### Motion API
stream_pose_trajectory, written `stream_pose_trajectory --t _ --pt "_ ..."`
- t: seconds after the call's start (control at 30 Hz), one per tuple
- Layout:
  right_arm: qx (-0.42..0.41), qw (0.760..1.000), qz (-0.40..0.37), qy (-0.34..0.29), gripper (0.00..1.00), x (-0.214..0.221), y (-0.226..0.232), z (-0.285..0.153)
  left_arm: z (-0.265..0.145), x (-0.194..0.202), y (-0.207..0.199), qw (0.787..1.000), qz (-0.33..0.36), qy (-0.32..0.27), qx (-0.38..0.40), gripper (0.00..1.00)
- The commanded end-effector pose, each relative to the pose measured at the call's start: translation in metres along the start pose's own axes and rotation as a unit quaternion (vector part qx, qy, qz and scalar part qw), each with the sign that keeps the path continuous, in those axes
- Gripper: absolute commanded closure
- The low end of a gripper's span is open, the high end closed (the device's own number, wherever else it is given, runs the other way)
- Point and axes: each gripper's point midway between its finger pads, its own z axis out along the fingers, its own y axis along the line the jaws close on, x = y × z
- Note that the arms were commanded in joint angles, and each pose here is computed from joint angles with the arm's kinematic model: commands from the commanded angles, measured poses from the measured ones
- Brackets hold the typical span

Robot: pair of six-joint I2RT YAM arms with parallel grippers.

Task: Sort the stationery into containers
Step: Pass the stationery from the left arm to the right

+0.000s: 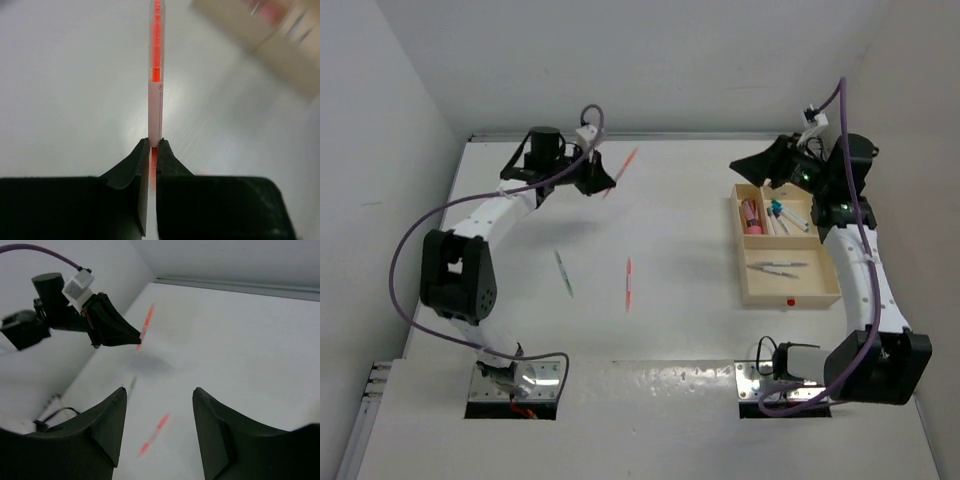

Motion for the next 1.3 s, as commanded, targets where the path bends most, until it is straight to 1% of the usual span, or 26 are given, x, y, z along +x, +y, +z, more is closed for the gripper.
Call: stream_pose_trajectory --t 0.0,0.03,0.07,0.1,0.13,0.17,0.2,0.23,0.27,0.3,0.43,0.63,0.7,0.8,0.83,0.9,0.93,1.0,1.03,1.07,1.1,1.13,1.17,1.2,1.23,1.27 --pt "-0.071 0.993 0.06 -0.074 0.45 -0.05 0.048 0.022 -0.052 -0.127 -0.091 0.968 -0.037 -0.201 0.144 1.0" --pt "-0.091 0.99 0.083 -0.07 0.45 -0.051 0.064 0.03 -0.057 -0.134 -0.101 0.962 -0.05 -0.214 0.161 1.0" --pt "-0.109 0.988 0.083 -0.07 0.44 -0.053 0.076 0.04 -0.062 -0.14 -0.113 0.953 -0.091 -0.22 0.186 1.0" --pt "-0.118 0.986 0.092 -0.078 0.44 -0.062 0.086 0.044 -0.07 -0.151 -0.129 0.944 -0.068 -0.245 0.211 1.0" --pt "-0.139 0.983 0.094 -0.072 0.43 -0.061 0.103 0.054 -0.074 -0.156 -0.136 0.938 -0.075 -0.251 0.226 1.0" --pt "-0.149 0.982 0.093 -0.073 0.43 -0.068 0.11 0.062 -0.077 -0.159 -0.148 0.93 -0.103 -0.249 0.25 1.0" --pt "-0.157 0.98 0.098 -0.071 0.43 -0.07 0.116 0.067 -0.085 -0.168 -0.156 0.922 -0.084 -0.273 0.263 1.0" --pt "-0.17 0.978 0.098 -0.068 0.43 -0.071 0.128 0.073 -0.088 -0.17 -0.16 0.917 -0.091 -0.276 0.272 1.0" --pt "-0.173 0.978 0.101 -0.065 0.43 -0.07 0.128 0.082 -0.091 -0.173 -0.165 0.913 -0.092 -0.281 0.28 1.0" --pt "-0.179 0.977 0.095 -0.071 0.43 -0.078 0.136 0.083 -0.096 -0.177 -0.173 0.908 -0.093 -0.286 0.291 1.0" --pt "-0.2 0.973 0.087 -0.073 0.44 -0.081 0.154 0.093 -0.099 -0.177 -0.183 0.91 -0.079 -0.278 0.298 1.0" --pt "-0.193 0.976 0.076 -0.061 0.51 -0.069 0.154 0.102 -0.097 -0.173 -0.193 0.911 -0.066 -0.271 0.303 1.0" --pt "-0.193 0.977 0.072 -0.056 0.52 -0.065 0.155 0.103 -0.096 -0.173 -0.193 0.911 -0.067 -0.27 0.304 1.0" --pt "-0.192 0.977 0.07 -0.052 0.58 -0.062 0.155 0.106 -0.095 -0.173 -0.195 0.911 -0.068 -0.267 0.306 1.0" --pt "-0.194 0.977 0.068 -0.053 0.64 -0.063 0.156 0.105 -0.094 -0.173 -0.195 0.911 -0.069 -0.266 0.306 1.0" --pt "-0.197 0.977 0.065 -0.053 0.72 -0.063 0.158 0.105 -0.095 -0.173 -0.195 0.911 -0.069 -0.267 0.306 1.0" --pt "-0.197 0.977 0.061 -0.053 0.8 -0.062 0.157 0.106 -0.093 -0.172 -0.194 0.912 -0.071 -0.265 0.304 1.0" --pt "-0.2 0.977 0.056 -0.046 0.88 -0.059 0.158 0.106 -0.091 -0.172 -0.193 0.915 -0.065 -0.265 0.299 0.98" --pt "-0.201 0.978 0.046 -0.046 0.94 -0.06 0.159 0.105 -0.087 -0.169 -0.189 0.918 -0.073 -0.256 0.292 0.93" --pt "-0.201 0.978 0.041 -0.043 0.98 -0.059 0.159 0.104 -0.087 -0.172 -0.189 0.92 -0.069 -0.255 0.29 0.83" --pt "-0.201 0.978 0.037 -0.038 1.0 -0.058 0.159 0.101 -0.082 -0.167 -0.183 0.926 -0.071 -0.245 0.277 0.58" --pt "-0.2 0.979 0.026 -0.036 1.0 -0.056 0.158 0.1 -0.079 -0.166 -0.178 0.93 -0.075 -0.241 0.269 0.44" --pt "-0.197 0.979 0.019 -0.036 1.0 -0.057 0.155 0.097 -0.077 -0.164 -0.173 0.933 -0.078 -0.237 0.259 0.27" --pt "-0.195 0.98 0.018 -0.026 1.0 -0.051 0.151 0.095 -0.073 -0.162 -0.161 0.941 -0.085 -0.232 0.231 0.22" --pt "-0.189 0.981 -0.004 -0.028 1.0 -0.052 0.146 0.09 -0.07 -0.158 -0.153 0.945 -0.09 -0.227 0.218 0.2" --pt "-0.184 0.983 -0.006 -0.012 1.0 -0.045 0.141 0.085 -0.068 -0.156 -0.138 0.95 -0.085 -0.226 0.197 0.15"
